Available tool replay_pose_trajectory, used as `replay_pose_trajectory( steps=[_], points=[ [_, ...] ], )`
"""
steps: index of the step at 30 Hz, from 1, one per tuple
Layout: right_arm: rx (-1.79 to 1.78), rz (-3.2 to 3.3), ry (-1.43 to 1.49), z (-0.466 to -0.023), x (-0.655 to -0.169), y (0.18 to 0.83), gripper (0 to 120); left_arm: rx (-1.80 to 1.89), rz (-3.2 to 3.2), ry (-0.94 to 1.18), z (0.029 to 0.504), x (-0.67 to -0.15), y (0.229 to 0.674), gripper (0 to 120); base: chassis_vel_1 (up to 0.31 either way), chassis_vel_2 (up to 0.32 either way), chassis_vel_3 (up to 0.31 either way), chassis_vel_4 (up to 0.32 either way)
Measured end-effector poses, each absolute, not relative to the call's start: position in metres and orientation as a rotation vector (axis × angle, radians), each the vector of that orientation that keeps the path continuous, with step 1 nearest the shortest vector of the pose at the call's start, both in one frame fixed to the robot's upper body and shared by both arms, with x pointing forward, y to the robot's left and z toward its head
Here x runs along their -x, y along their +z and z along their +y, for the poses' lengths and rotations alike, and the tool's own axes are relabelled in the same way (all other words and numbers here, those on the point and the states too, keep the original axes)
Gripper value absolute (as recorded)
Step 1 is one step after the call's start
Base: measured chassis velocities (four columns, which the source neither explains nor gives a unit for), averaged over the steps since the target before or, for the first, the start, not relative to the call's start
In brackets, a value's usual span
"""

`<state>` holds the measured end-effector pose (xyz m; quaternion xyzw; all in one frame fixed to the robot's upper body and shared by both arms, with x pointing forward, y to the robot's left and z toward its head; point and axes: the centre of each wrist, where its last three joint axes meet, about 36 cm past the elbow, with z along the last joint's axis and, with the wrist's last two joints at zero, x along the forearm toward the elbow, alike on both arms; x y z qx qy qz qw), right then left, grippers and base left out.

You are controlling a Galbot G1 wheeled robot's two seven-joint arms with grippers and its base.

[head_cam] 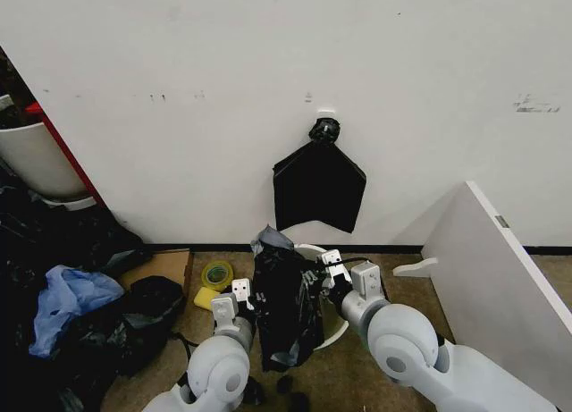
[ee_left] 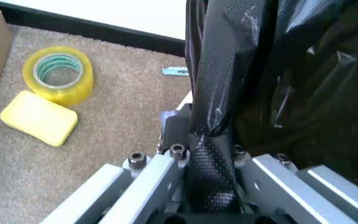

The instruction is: Place the garbage bag over the trash bin.

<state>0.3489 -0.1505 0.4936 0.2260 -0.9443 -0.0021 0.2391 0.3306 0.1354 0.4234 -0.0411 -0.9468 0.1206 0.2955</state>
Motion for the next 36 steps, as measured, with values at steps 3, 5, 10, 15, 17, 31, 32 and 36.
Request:
replay_pose_trajectory(
  steps=[3, 5, 10, 15, 17, 31, 32, 36],
  points=[
    [-0.604, -2.608, 0.008, -0.154, -0.351, 0.489, 0, 0.110, -2.518, 0.320, 0.136, -0.331, 0.422, 1, 0.000, 0.000, 0.000, 0.000],
    [-0.579, -2.628, 0.005, -0.158, -0.353, 0.488, 0, 0.114, -2.518, 0.321, 0.136, -0.331, 0.421, 1, 0.000, 0.000, 0.000, 0.000],
    [-0.476, -2.662, 0.019, -0.169, -0.362, 0.484, 0, 0.132, -2.531, 0.315, 0.142, -0.330, 0.421, 1, 0.000, 0.000, 0.000, 0.000],
    [-0.409, -2.672, 0.027, -0.183, -0.378, 0.483, 0, 0.190, -2.560, 0.303, 0.153, -0.328, 0.425, 1, 0.000, 0.000, 0.000, 0.000],
    [-0.389, -2.667, 0.016, -0.187, -0.385, 0.486, 0, 0.225, -2.595, 0.273, 0.157, -0.326, 0.422, 1, 0.000, 0.000, 0.000, 0.000],
    [-0.232, -2.552, -0.039, -0.219, -0.396, 0.499, 0, 0.372, -2.845, 0.110, 0.183, -0.323, 0.409, 1, 0.000, 0.000, 0.000, 0.000],
    [-0.226, -2.532, -0.043, -0.225, -0.391, 0.503, 0, 0.364, -2.850, 0.143, 0.185, -0.324, 0.408, 1, 0.000, 0.000, 0.000, 0.000],
    [-0.238, -2.499, -0.027, -0.236, -0.379, 0.501, 0, 0.349, -2.818, 0.299, 0.184, -0.326, 0.409, 1, 0.000, 0.000, 0.000, 0.000]
  ],
)
